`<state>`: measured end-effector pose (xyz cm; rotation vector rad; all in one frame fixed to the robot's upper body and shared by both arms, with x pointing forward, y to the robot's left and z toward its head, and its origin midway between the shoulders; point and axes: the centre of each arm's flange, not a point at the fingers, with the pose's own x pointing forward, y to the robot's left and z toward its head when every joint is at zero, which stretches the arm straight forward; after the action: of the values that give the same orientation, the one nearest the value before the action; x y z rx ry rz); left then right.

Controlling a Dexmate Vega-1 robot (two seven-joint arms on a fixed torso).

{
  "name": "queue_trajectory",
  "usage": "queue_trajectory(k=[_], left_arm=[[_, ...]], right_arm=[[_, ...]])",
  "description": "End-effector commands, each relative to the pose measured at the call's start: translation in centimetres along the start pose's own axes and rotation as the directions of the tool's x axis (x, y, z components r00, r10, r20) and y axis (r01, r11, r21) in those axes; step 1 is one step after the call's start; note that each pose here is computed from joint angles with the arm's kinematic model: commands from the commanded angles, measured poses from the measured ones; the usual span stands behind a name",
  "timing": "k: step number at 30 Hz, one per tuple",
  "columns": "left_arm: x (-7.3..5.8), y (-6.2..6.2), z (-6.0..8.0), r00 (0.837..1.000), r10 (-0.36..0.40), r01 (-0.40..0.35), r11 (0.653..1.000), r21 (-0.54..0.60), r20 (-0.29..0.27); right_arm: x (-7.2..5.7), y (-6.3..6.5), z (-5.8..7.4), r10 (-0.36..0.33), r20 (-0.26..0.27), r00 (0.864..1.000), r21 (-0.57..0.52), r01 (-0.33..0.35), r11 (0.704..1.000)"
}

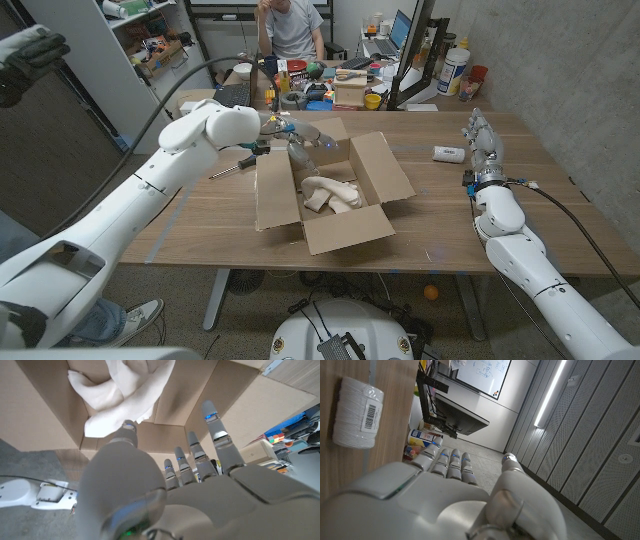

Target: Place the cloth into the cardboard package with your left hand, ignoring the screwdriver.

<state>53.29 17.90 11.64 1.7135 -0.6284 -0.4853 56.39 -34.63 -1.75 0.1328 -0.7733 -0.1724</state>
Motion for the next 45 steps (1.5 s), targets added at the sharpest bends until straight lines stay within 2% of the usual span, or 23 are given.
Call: queue_trajectory(k=[1,8,10,14,19,21,26,29,33,38,42,44,45], left_arm=[[-5.3,-0.9,-5.2,0.975,0.221,-0.21,0.909,-0.359,-0.009],[-7.7,-3.6,-8.6,0.93,0.363,-0.324,0.749,-0.578,-0.05],[-8.2,-4.3,-9.3,0.93,0.366,-0.309,0.71,-0.633,-0.042],[-9.3,-5.5,-10.6,0.911,0.406,-0.336,0.641,-0.69,-0.067],[-10.2,-6.6,-11.2,0.867,0.489,-0.379,0.516,-0.768,-0.099],[-10.1,-7.1,-11.1,0.846,0.524,-0.382,0.459,-0.802,-0.103],[-9.5,-7.8,-10.3,0.797,0.59,-0.394,0.345,-0.852,-0.13],[-9.1,-8.1,-9.5,0.756,0.633,-0.42,0.276,-0.864,-0.165],[-8.6,-8.3,-8.4,0.713,0.667,-0.465,0.221,-0.857,-0.215],[-7.9,-8.9,-6.3,0.645,0.707,-0.555,0.171,-0.814,-0.291],[-7.4,-9.9,-4.9,0.599,0.72,-0.58,0.088,-0.81,-0.35],[-7.1,-10.3,-4.2,0.583,0.723,-0.581,0.052,-0.812,-0.371],[-7.0,-10.3,-3.8,0.584,0.72,-0.586,0.055,-0.809,-0.374]], right_arm=[[-0.3,1.1,0.2,0.023,0.014,1.0,-0.007,-0.023,1.0],[-0.6,2.0,0.2,0.042,0.026,0.999,-0.009,-0.042,0.999],[-0.7,2.3,0.2,0.048,0.026,0.999,-0.016,-0.047,0.999],[-0.8,2.7,0.1,0.055,0.023,0.998,-0.02,-0.055,0.998],[-0.9,2.9,0.0,0.071,0.028,0.997,-0.025,-0.071,0.997],[-0.9,3.0,0.0,0.08,0.031,0.996,-0.027,-0.079,0.996],[-0.5,3.0,0.0,0.124,0.054,0.991,-0.032,-0.122,0.992],[-0.3,2.8,0.3,0.168,0.08,0.982,-0.042,-0.166,0.985],[-0.2,2.5,0.9,0.229,0.125,0.965,-0.053,-0.224,0.973],[-0.4,1.9,1.5,0.298,0.183,0.937,-0.065,-0.291,0.955],[-0.5,1.4,1.9,0.341,0.204,0.917,-0.079,-0.332,0.94],[-0.6,1.1,1.8,0.357,0.207,0.911,-0.071,-0.35,0.934],[-0.6,1.0,1.7,0.36,0.206,0.91,-0.066,-0.354,0.933]])
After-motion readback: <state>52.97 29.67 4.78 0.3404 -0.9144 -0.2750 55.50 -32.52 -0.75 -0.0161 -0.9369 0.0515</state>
